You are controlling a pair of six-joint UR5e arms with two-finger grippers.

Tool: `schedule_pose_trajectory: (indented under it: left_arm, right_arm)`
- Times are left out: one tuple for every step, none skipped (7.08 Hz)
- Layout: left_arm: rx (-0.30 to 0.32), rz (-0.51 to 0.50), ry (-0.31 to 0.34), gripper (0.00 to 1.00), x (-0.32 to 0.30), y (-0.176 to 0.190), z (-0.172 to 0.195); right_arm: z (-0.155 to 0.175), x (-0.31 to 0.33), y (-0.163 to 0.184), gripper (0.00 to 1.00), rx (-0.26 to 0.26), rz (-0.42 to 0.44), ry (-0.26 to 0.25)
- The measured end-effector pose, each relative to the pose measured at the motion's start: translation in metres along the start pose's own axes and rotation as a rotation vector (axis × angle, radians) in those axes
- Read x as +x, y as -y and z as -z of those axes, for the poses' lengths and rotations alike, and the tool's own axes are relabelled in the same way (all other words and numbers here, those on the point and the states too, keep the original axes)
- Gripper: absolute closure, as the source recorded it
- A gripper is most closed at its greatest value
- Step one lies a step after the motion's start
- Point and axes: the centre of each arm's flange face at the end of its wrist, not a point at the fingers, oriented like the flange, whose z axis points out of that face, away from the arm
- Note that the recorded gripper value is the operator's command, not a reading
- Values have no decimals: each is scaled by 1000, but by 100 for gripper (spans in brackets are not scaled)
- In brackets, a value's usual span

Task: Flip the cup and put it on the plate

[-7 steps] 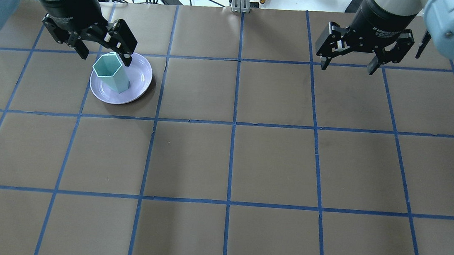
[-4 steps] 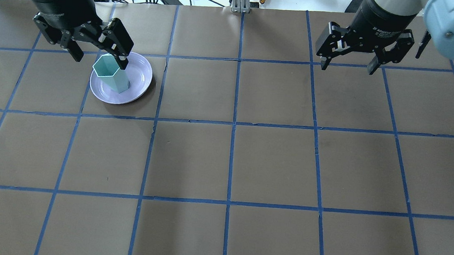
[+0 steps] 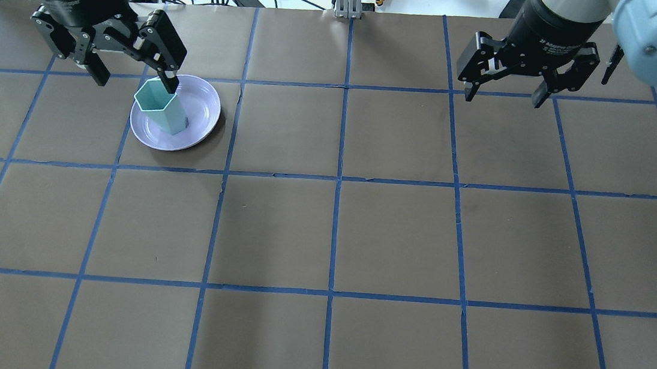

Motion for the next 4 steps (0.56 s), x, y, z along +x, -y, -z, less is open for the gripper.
schedule_pose_trajectory:
  left_arm:
    - [85,11,14,0,0,7,-4]
    - [148,24,36,0,-1,9,-6]
    - [172,37,61,0,-4,10,-8]
    - [177,51,75,0,-5,10,-9]
  right_arm:
    - [0,0,0,0,0,0,0]
    - [0,0,0,0,0,1,0]
    - [0,0,0,0,0,1,1]
    - [0,0,0,0,0,0,1]
